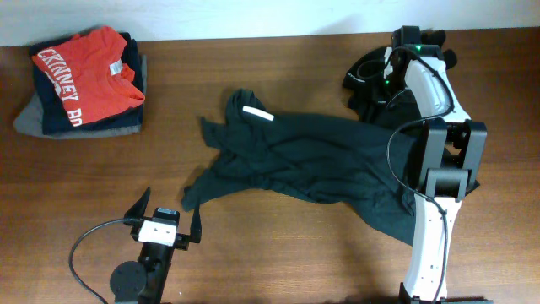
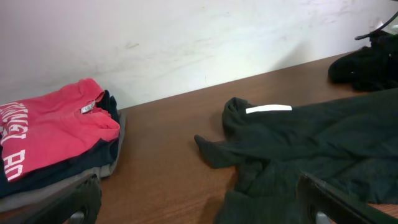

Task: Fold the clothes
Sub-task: 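Pull the right gripper back right, spreading the shirt flat, then release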

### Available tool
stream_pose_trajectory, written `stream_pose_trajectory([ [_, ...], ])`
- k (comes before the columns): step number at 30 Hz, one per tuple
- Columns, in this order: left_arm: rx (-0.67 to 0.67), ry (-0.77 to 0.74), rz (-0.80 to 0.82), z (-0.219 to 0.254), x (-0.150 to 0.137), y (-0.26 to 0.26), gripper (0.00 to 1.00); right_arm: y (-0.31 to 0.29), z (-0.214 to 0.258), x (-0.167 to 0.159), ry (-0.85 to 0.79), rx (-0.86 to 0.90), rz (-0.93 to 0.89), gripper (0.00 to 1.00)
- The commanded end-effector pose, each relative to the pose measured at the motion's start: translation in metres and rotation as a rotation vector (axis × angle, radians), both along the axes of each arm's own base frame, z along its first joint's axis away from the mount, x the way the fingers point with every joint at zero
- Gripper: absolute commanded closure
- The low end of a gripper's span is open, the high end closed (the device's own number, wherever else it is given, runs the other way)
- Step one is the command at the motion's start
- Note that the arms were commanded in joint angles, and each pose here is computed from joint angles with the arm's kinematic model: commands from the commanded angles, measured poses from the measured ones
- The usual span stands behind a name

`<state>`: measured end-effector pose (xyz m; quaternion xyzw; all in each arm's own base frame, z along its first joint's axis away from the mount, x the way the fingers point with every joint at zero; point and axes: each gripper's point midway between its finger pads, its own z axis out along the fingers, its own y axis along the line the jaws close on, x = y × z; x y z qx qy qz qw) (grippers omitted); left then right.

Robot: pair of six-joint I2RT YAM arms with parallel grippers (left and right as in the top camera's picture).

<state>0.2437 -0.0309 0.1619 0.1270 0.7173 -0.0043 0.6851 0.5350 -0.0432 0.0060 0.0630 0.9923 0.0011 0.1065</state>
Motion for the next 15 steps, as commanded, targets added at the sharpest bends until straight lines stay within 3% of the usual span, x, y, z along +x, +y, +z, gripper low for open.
stream_pose_trajectory([
  [1, 0.016, -0.004, 0.008, -0.001, 0.000, 0.002, 0.01, -0.027, 0.005, 0.000, -0.005, -0.061, -0.085, 0.96],
  [8, 0.016, -0.004, 0.008, -0.001, 0.000, 0.002, 0.01, -0.066, 0.120, 0.017, -0.205, -0.126, -0.155, 0.96],
  [15, 0.016, -0.004, 0.007, -0.001, 0.000, 0.002, 0.01, -0.135, 0.210, -0.009, -0.297, -0.419, -0.314, 0.96],
])
